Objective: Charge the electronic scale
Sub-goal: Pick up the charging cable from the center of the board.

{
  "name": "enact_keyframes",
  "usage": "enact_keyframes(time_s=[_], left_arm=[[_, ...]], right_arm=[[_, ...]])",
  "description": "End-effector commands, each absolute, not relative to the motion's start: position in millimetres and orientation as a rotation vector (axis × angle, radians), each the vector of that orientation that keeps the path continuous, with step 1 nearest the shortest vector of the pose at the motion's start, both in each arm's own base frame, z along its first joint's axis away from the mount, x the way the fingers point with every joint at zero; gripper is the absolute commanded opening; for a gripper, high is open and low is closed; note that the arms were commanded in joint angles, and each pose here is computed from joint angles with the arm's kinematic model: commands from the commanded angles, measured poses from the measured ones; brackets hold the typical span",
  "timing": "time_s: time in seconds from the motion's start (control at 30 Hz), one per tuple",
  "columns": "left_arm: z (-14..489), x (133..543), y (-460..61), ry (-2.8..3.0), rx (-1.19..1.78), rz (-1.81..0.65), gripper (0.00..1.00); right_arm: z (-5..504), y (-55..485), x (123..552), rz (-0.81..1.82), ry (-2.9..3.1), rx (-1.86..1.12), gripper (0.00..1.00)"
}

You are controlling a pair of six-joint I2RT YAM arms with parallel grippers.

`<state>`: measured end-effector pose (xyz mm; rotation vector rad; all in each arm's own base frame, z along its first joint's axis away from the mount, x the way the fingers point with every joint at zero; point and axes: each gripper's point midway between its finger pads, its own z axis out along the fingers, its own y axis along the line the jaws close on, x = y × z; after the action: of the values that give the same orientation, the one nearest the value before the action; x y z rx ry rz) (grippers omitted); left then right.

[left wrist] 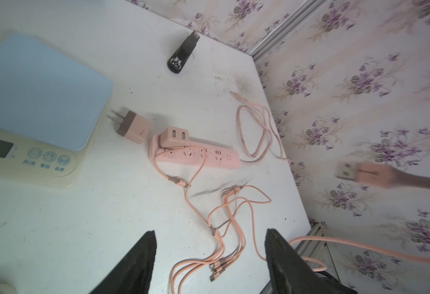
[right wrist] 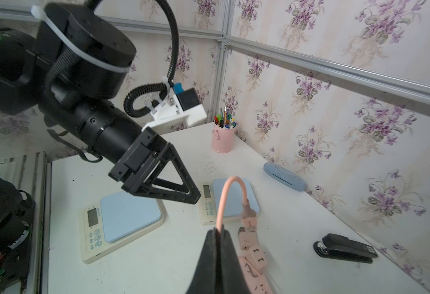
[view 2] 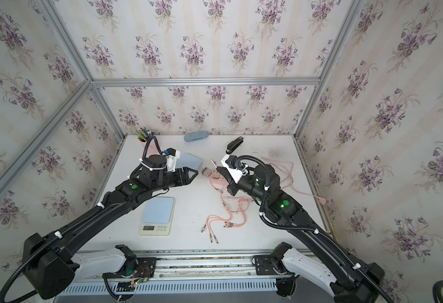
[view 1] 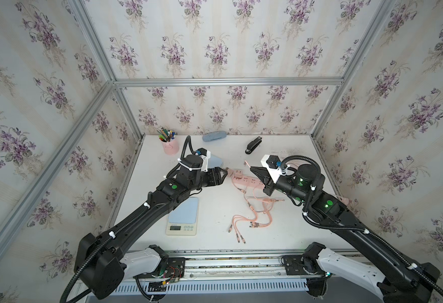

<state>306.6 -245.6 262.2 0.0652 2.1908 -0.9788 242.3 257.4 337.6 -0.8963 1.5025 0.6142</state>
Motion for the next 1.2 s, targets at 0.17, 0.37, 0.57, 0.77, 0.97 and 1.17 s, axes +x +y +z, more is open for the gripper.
enact_keyframes(time_s=[0.17, 0.37, 0.57, 0.77, 0.97, 1.17], left_arm=[[317.3, 300.5, -262.8, 1.953, 0.336, -1.009, 0.69], [314.8, 292.6, -258.6, 1.641, 0.652, -0.728, 0.69], [316.9, 302.5, -274.4, 1.485, 0.745, -0.596, 0.65], [315.5, 320.5, -290.0, 1.449, 0.768, -0.58, 0.56], [315.2, 330.5, -292.1, 1.439, 0.729, -0.576, 0.31], [312.2, 328.7, -289.3, 1.445, 0.731, -0.567, 0.09]], right_arm=[[342.7, 278.9, 251.7, 0.734, 1.509, -0.871, 0.0], [346.2, 285.7, 259.0, 0.811, 1.634, -0.814, 0.0], [345.6, 294.3, 257.1, 0.927, 1.692, -0.774, 0.0], [350.2, 296.8, 254.0, 1.013, 1.724, -0.732, 0.0], [352.7, 293.3, 254.7, 1.041, 1.749, -0.68, 0.0], [356.4, 283.7, 262.9, 1.051, 1.773, -0.593, 0.0]])
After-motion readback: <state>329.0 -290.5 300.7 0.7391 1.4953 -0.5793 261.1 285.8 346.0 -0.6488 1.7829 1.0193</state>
